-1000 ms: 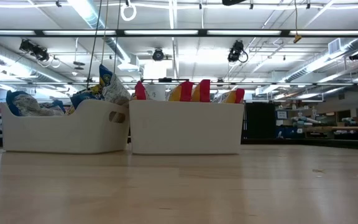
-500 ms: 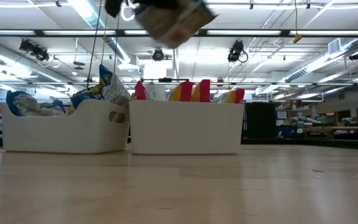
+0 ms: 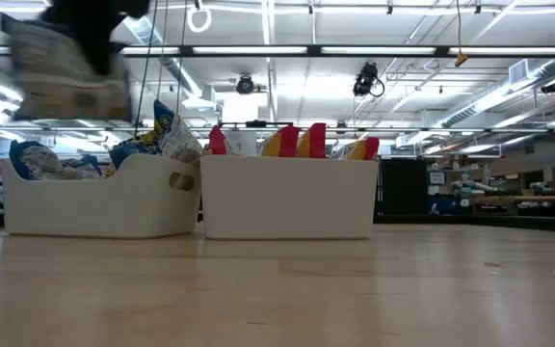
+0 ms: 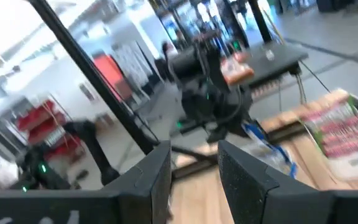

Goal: Sort Maruchan noodles
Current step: Put the blue noodle pack into the bottom white bin

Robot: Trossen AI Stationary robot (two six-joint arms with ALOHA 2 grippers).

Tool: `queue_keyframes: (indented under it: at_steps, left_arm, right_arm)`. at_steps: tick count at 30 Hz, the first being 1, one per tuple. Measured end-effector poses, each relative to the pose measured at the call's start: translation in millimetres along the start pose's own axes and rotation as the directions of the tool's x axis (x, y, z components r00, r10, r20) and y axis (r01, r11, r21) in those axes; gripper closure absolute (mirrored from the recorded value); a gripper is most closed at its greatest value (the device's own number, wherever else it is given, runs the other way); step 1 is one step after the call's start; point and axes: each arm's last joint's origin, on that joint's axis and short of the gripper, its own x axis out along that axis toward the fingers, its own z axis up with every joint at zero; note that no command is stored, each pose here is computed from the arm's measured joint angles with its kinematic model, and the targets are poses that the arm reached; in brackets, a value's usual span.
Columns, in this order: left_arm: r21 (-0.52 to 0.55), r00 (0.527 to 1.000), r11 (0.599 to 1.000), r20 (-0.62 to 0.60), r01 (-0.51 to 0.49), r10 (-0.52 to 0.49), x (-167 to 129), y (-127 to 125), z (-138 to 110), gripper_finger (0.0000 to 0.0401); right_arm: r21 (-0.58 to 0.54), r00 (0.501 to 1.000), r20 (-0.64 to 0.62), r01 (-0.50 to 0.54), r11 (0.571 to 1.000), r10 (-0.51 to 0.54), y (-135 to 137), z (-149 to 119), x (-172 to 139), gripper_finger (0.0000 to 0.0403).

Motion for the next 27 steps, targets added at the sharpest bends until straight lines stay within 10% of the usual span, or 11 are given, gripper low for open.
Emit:
queue_keyframes:
  at_steps: [18,27]
  left_arm:
    - [-0.410,0.959,0.911,-0.237,0.045,-0.154,88.0,32.5,27.1,0.0366]
    - [-0.541,0.945,0.828,-0.170,0.148,-0.280,139.6,33.3,16.4,0.0365]
  right_arm:
    - [0.030,0.927,-0.372,0.055,0.998,-0.040,18.0,-49.8,5.2,0.0266]
    - [-0.027,0.896,-0.417,0.155,0.988,-0.152,30.3,-67.0,0.9,0.0266]
